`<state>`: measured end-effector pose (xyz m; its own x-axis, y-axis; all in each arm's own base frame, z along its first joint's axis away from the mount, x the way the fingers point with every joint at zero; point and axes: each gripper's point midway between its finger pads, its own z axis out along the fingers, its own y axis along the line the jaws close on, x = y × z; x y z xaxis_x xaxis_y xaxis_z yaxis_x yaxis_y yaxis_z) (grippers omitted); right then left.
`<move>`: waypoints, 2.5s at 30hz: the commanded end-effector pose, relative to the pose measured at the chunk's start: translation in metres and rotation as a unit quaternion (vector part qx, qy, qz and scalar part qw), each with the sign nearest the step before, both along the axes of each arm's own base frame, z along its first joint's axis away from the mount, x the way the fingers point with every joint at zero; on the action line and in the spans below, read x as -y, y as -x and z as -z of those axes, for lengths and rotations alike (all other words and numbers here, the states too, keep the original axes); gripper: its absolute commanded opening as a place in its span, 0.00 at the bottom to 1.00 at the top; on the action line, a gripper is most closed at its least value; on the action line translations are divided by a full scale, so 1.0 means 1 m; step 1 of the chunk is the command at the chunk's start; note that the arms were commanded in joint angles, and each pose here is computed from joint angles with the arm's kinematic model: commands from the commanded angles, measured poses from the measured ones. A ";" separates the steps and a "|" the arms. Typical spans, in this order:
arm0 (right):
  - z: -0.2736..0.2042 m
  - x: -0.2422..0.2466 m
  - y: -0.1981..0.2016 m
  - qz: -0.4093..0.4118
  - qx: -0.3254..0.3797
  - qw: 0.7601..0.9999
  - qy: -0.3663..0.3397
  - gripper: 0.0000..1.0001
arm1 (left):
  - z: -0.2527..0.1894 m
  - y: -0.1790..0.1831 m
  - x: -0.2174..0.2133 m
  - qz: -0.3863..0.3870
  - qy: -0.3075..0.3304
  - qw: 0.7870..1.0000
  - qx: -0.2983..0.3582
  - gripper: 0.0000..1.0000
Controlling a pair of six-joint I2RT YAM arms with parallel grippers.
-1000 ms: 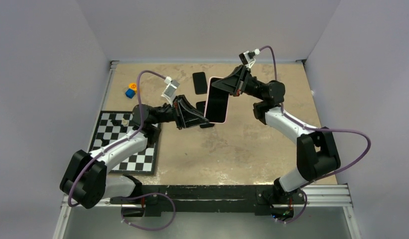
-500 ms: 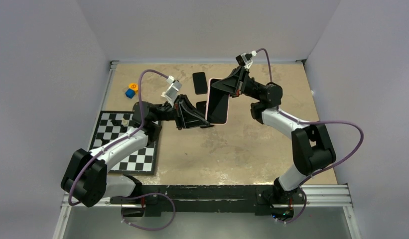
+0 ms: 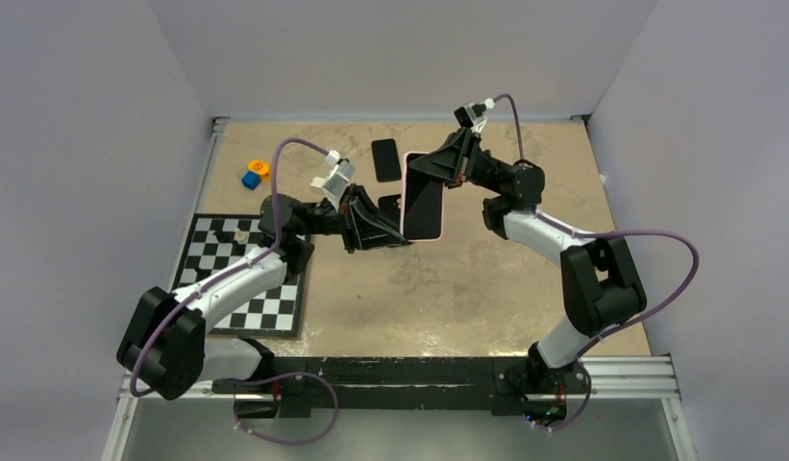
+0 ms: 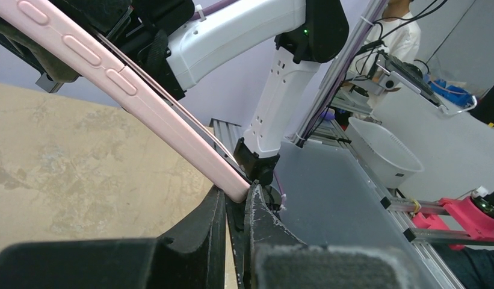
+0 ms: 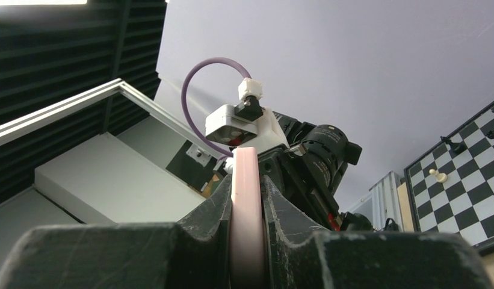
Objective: Take the phone out of the phone case
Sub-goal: Remove the phone case from the phone.
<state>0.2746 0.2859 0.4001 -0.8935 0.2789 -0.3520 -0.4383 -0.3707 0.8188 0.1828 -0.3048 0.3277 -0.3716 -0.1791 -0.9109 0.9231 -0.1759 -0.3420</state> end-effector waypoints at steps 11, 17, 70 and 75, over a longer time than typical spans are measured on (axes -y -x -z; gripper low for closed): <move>-0.039 0.006 0.023 -0.020 -0.010 0.999 -0.048 0.00 | 0.009 -0.074 -0.008 -0.216 -0.070 0.973 0.038 0.00; -0.045 0.003 0.027 -0.012 0.005 0.999 -0.042 0.00 | 0.024 -0.102 -0.025 -0.310 -0.124 0.942 -0.022 0.00; -0.038 0.020 -0.015 0.138 0.051 0.989 0.023 0.00 | -0.008 -0.033 0.006 -0.144 0.006 0.974 -0.173 0.41; -0.041 0.020 -0.013 0.135 0.053 0.989 0.020 0.00 | -0.004 -0.034 0.006 -0.146 0.002 0.973 -0.176 0.39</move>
